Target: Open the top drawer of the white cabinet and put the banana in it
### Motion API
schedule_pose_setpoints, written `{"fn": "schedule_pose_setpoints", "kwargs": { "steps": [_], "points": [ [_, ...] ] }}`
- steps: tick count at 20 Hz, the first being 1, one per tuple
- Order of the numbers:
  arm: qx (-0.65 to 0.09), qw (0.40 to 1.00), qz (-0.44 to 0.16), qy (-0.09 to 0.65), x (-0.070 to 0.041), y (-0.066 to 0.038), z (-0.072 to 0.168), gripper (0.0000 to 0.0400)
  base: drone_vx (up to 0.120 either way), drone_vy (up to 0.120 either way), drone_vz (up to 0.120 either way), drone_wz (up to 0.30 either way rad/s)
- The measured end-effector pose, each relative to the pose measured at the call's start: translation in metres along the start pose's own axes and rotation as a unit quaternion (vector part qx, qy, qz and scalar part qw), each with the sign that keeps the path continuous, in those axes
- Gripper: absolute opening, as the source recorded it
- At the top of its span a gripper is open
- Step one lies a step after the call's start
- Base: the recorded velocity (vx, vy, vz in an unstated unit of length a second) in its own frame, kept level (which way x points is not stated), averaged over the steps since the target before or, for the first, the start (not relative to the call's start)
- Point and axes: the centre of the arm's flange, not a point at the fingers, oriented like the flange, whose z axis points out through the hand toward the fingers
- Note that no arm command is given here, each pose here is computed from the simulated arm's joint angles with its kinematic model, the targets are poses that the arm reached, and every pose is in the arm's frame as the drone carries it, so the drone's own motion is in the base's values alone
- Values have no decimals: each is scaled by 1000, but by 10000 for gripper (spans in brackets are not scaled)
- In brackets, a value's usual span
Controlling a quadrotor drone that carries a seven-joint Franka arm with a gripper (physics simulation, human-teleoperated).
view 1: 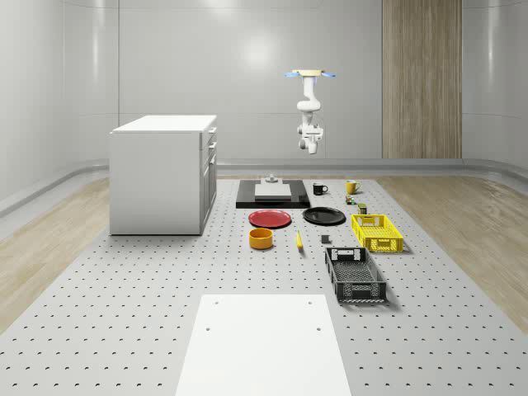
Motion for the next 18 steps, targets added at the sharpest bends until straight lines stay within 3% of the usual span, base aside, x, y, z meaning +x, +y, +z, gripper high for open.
{"fn": "schedule_pose_setpoints", "kwargs": {
  "steps": [10,18],
  "points": [
    [3,1000,0,3,-1,1,-66,400,0,0,0,0],
    [5,1000,0,5,0,0,-88,400,0,0,0,0]
  ]
}}
